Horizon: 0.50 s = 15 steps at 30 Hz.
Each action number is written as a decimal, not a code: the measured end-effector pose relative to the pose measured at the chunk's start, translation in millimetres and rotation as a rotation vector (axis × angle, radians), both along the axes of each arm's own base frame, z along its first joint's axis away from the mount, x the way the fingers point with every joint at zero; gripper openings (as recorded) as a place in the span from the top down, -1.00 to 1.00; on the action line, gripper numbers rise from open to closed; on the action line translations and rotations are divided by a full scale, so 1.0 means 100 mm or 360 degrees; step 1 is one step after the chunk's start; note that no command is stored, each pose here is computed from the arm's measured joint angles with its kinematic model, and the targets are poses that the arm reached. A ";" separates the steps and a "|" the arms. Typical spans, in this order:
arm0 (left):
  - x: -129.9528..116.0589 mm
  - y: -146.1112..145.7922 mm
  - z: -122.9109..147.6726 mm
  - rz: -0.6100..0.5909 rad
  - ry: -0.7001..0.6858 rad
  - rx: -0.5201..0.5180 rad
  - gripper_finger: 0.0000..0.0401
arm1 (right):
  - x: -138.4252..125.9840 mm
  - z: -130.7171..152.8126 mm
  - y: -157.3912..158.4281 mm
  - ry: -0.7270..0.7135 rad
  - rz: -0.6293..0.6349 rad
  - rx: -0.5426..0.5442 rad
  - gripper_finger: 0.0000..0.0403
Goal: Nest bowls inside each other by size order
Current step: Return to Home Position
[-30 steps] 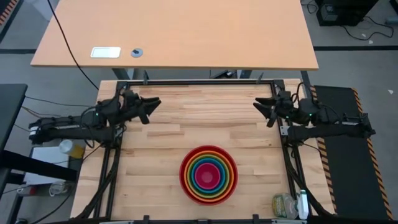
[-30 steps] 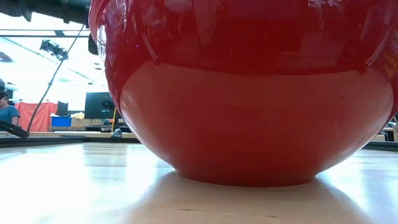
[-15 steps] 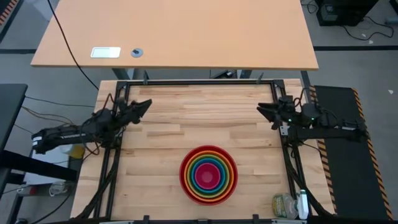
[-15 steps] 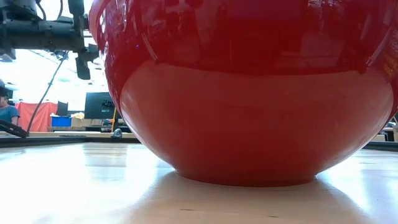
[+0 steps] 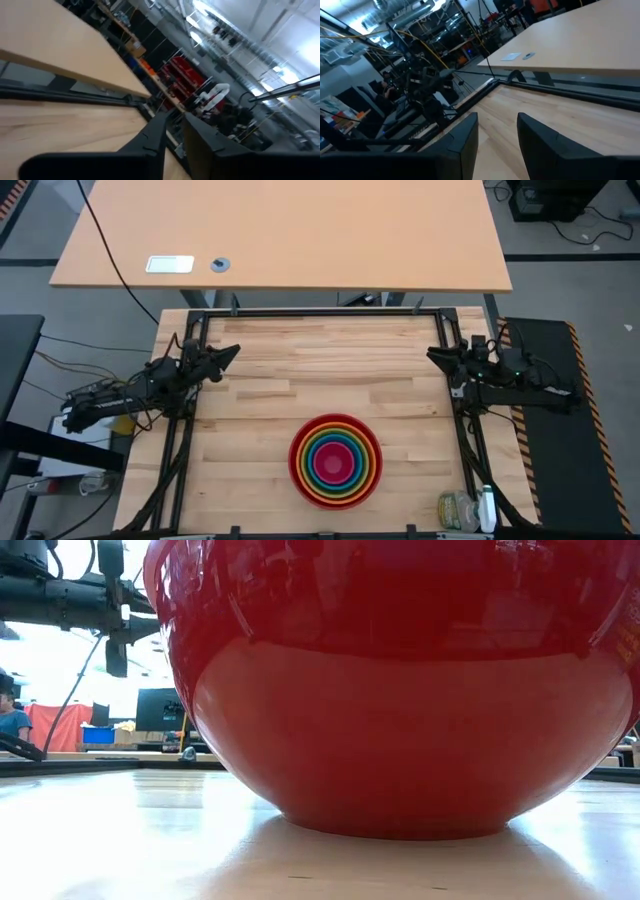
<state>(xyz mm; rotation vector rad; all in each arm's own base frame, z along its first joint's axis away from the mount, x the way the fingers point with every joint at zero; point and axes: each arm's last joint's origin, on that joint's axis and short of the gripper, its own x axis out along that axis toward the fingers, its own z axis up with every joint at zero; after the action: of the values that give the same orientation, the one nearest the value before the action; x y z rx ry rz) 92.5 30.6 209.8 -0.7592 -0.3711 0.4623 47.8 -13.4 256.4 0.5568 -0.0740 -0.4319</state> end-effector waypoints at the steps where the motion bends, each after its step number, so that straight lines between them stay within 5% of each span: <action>1: 0.00 0.00 -0.01 0.0009 0.0021 -0.0006 0.70 | 0.01 0.00 0.00 0.0002 -0.0001 0.0001 0.29; 15: 0.03 0.03 -0.24 0.0026 -0.0052 0.0014 0.99 | 0.00 0.04 0.00 -0.0088 -0.0001 0.0041 0.29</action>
<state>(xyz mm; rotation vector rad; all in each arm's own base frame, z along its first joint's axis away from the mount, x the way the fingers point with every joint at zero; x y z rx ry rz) 95.3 33.5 186.1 -0.7564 -0.4096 0.4638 48.0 -13.4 260.6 0.5941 -0.1217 -0.4184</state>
